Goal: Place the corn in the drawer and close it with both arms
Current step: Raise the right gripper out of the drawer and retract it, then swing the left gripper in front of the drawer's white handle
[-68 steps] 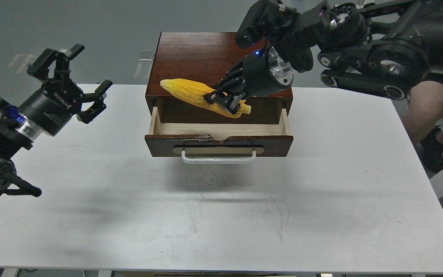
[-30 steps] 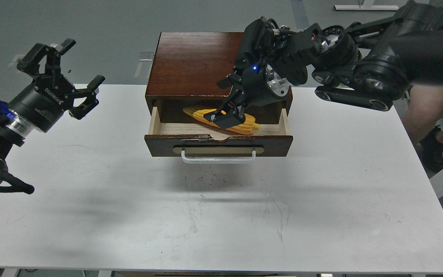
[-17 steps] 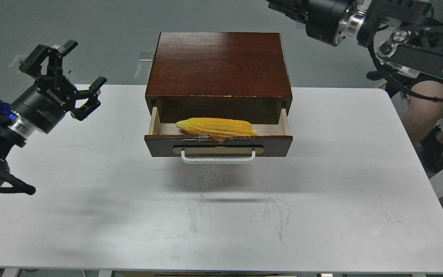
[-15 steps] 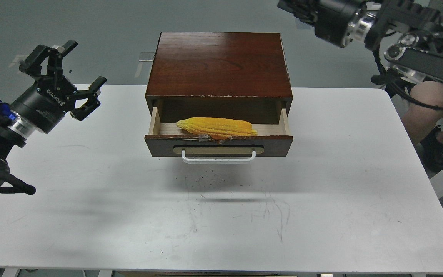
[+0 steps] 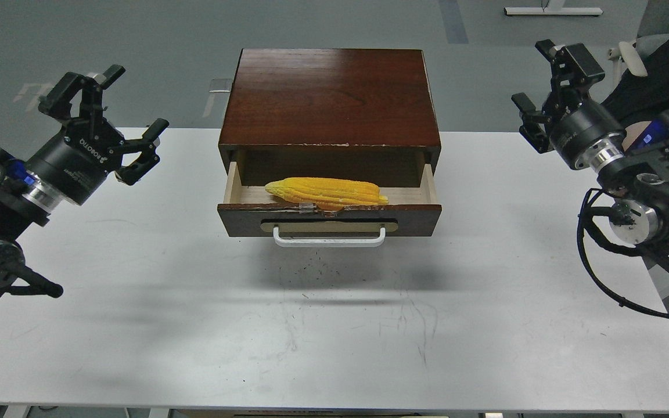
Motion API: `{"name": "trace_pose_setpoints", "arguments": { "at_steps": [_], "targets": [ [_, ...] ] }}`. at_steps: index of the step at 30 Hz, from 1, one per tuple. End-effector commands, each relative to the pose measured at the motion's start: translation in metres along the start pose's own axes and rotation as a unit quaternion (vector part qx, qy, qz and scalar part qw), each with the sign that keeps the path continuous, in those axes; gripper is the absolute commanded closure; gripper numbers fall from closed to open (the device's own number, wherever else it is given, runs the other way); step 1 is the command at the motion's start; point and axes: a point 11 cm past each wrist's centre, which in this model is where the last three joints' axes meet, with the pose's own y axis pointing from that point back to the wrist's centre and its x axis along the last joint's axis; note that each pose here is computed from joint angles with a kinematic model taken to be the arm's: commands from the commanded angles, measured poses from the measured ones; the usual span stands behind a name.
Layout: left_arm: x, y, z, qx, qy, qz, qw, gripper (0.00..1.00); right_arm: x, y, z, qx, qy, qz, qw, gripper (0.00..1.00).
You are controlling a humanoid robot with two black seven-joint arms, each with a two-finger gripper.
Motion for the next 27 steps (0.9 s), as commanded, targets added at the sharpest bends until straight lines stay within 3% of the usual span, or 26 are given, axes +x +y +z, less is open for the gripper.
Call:
{"name": "trace_pose_setpoints", "arguments": {
  "at_steps": [1,7,13,19,23,27],
  "targets": [
    [-0.001,0.0,0.0,-0.007,0.0,-0.001,1.0,0.0,0.004,0.013,0.023,-0.023,-0.023,-0.004,0.999,0.0],
    [-0.004,-0.002,0.004,-0.01,-0.023,-0.014,1.0,0.0,0.006,0.025,0.042,-0.043,-0.032,-0.002,0.999,0.0],
    [-0.057,-0.044,0.042,-0.012,-0.167,-0.142,0.976,0.0,0.005,0.024,0.042,-0.041,-0.033,-0.002,0.999,0.0],
    [-0.149,-0.063,0.048,-0.032,-0.291,-0.3,0.908,0.0,0.0,0.022,0.043,-0.04,-0.037,-0.006,0.999,0.0],
    [-0.213,-0.056,0.018,-0.04,-0.409,-0.404,0.817,0.03,0.001,0.023,0.044,-0.042,-0.037,-0.004,0.998,0.0],
    [-0.249,-0.048,-0.014,-0.048,-0.463,-0.454,0.76,0.08,0.0,0.024,0.046,-0.043,-0.038,-0.005,0.998,0.0]
  ]
}}
